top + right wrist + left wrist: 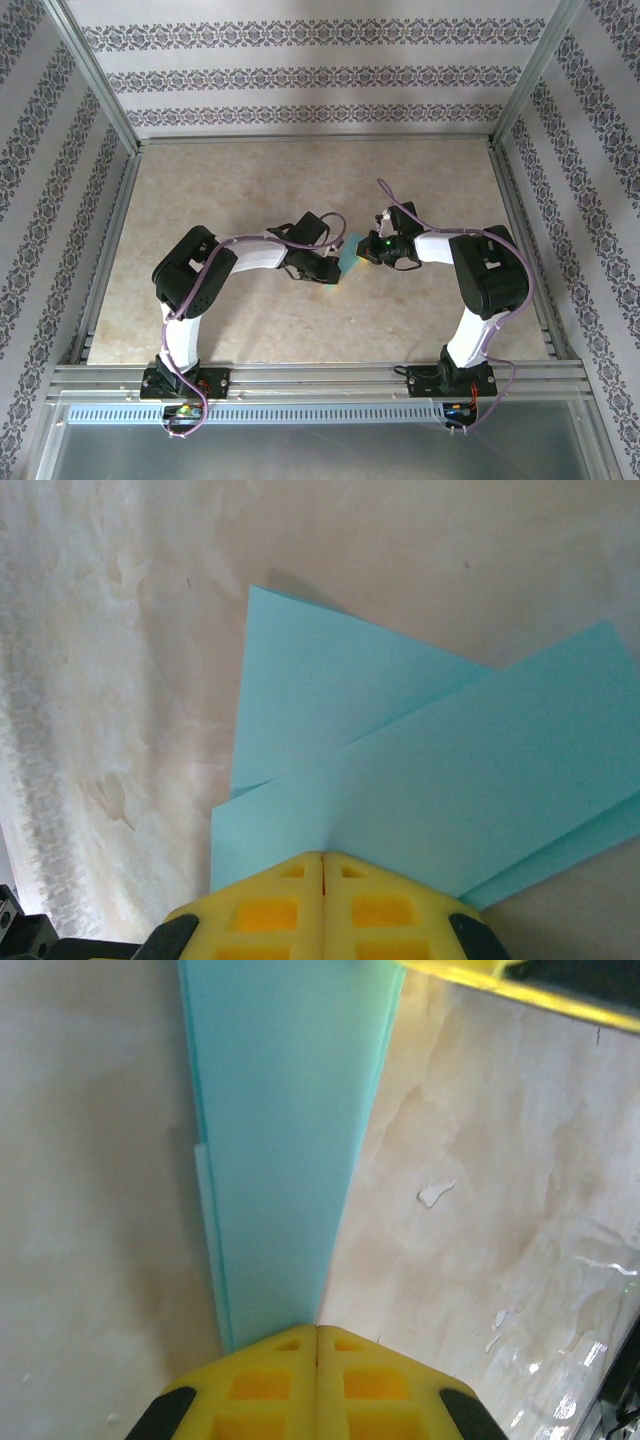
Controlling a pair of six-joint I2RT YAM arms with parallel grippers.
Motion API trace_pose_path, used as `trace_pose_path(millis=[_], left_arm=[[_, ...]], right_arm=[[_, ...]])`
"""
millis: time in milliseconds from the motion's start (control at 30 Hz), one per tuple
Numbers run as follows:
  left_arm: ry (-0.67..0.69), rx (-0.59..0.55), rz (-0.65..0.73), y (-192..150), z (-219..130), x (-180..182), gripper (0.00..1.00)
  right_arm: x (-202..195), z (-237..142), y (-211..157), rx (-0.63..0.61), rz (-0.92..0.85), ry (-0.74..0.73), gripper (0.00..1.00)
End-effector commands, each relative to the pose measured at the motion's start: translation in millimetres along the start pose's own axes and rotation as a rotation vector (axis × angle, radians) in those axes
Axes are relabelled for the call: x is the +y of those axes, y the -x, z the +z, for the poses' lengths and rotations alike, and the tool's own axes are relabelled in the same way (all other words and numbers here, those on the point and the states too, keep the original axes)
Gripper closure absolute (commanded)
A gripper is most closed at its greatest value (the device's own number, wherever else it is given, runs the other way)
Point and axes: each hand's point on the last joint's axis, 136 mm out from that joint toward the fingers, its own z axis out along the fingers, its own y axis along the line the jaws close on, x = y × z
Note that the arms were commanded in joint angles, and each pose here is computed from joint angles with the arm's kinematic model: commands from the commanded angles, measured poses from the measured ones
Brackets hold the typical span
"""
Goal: Fold a paper plane with a square sheet of paper (fold left side to right side)
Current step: Fold the wing for the fifth time at the center of the table.
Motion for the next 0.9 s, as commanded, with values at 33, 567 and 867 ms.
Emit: trace_pose_path(millis=[33, 567, 867], left_arm=[[0.108, 0.117, -0.037, -41, -6, 26, 1.00], [0.130, 0.083, -0.063, -75, -31, 28, 1.00], [0.087, -0.168, -0.043, -39, -80, 7, 0.97]], right_arm=[[-53, 9, -31, 0.081, 0.065, -0.199, 1.00], [-15, 3, 1, 0.056, -0.022, -0.166, 1.00], [54, -47, 37, -0.100, -0.200, -0.228, 0.64]])
